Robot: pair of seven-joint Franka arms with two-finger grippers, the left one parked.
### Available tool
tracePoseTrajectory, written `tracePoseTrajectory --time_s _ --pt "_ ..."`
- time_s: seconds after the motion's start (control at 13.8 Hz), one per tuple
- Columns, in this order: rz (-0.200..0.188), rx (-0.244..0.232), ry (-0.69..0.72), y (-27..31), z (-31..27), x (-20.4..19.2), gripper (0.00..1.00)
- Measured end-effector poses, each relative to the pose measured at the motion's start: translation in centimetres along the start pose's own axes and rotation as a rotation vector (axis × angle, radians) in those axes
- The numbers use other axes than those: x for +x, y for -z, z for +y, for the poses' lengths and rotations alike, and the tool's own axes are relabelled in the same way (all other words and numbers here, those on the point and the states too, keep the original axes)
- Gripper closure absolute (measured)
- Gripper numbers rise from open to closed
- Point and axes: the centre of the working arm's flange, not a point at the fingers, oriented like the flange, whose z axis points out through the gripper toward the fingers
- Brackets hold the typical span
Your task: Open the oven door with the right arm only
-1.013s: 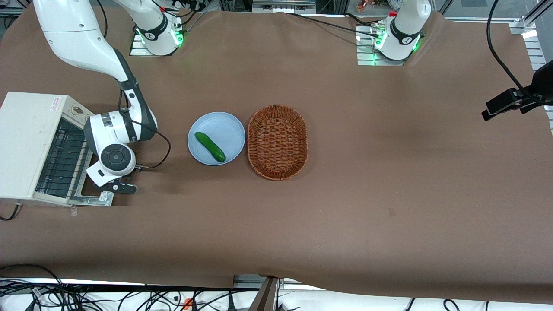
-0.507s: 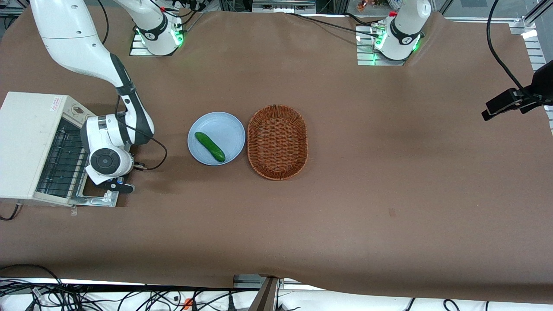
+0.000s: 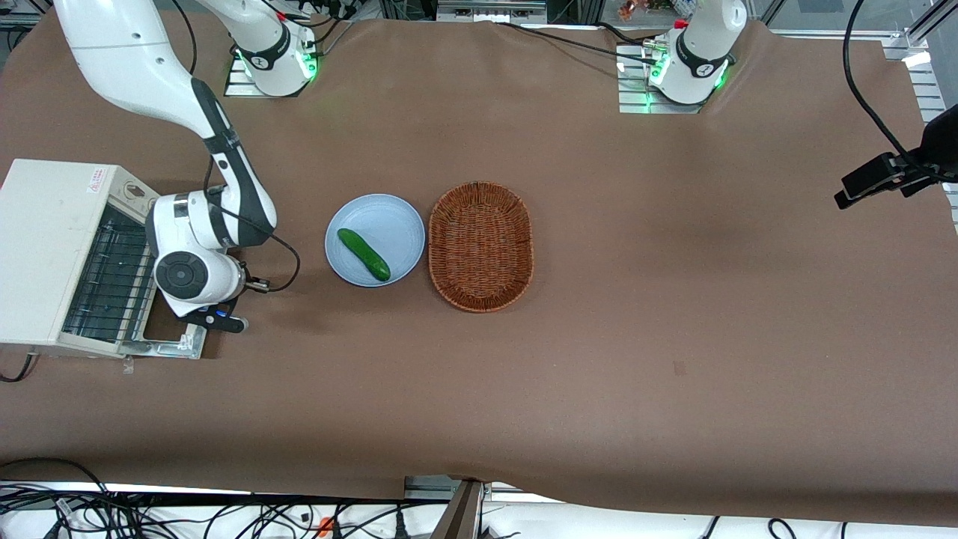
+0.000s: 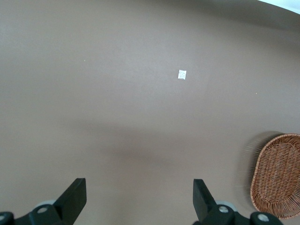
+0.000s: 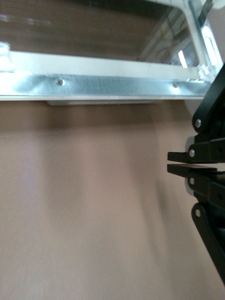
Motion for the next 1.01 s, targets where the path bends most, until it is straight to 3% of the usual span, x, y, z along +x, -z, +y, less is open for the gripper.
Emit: tracePoseTrajectory --time_s 0.14,0.29,0.65,0.72,1.01 --pt "0.031 0.049 0.04 4.6 1.1 0.0 0.76" --pt "0.034 0.119 0.083 9.6 2.7 -1.0 0.56" --pt "-0.049 0.185 0.234 24.0 11.7 -8.0 0.06" --pt "-0.05 0.194 0.275 26.4 13.5 -9.3 0.0" --pt "0.027 0.233 0.297 32.7 17.7 -11.6 0.0"
